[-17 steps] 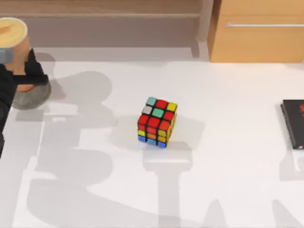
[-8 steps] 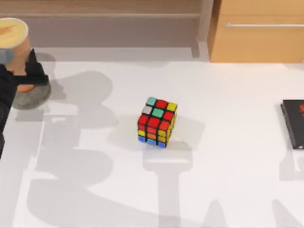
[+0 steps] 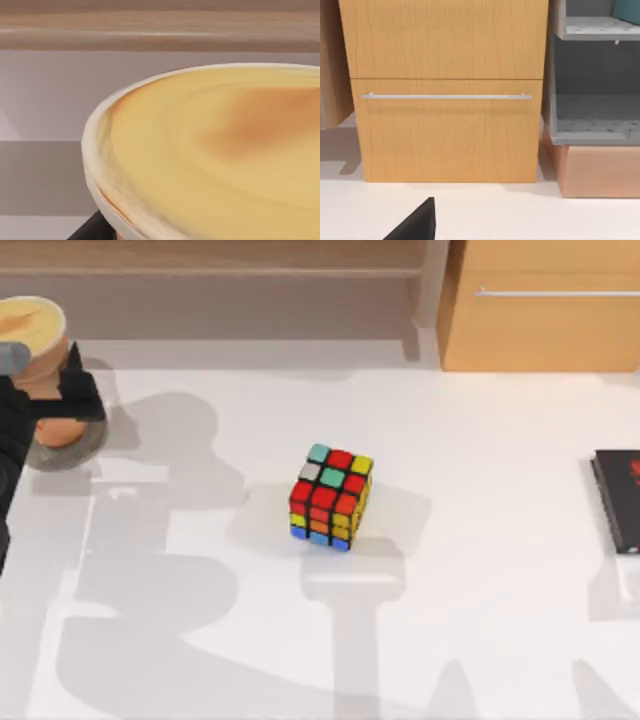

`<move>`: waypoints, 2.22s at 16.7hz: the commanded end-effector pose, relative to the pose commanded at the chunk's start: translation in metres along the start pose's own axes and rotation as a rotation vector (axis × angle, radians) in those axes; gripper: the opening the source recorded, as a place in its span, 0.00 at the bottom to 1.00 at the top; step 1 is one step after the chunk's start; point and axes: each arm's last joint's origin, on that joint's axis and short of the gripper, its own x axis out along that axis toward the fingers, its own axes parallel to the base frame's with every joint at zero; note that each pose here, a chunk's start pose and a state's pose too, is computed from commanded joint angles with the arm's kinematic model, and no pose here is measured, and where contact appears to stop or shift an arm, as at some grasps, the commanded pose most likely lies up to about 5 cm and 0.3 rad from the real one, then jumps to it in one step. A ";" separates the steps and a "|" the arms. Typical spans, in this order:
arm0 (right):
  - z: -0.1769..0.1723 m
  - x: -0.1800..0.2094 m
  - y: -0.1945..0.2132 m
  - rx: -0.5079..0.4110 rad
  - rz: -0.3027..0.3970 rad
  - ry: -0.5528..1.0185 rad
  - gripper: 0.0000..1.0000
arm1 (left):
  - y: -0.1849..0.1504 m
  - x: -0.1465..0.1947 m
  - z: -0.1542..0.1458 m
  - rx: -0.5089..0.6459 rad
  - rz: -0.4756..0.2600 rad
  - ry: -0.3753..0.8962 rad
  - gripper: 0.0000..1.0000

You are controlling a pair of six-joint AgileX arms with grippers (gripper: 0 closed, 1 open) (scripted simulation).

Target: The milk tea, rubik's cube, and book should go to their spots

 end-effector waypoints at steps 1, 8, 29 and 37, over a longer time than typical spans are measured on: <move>0.000 0.000 0.000 0.000 0.000 0.000 1.00 | 0.000 0.000 0.000 0.000 0.000 0.000 1.00; 0.000 0.000 0.000 0.000 0.000 0.000 1.00 | 0.000 -0.025 -0.003 0.000 0.001 0.010 1.00; 0.000 0.000 0.000 0.000 0.000 0.000 1.00 | -0.002 -0.049 0.048 0.000 -0.006 0.000 1.00; 0.000 0.000 0.000 0.000 0.000 0.000 1.00 | -0.029 0.004 0.094 0.039 -0.101 -0.001 1.00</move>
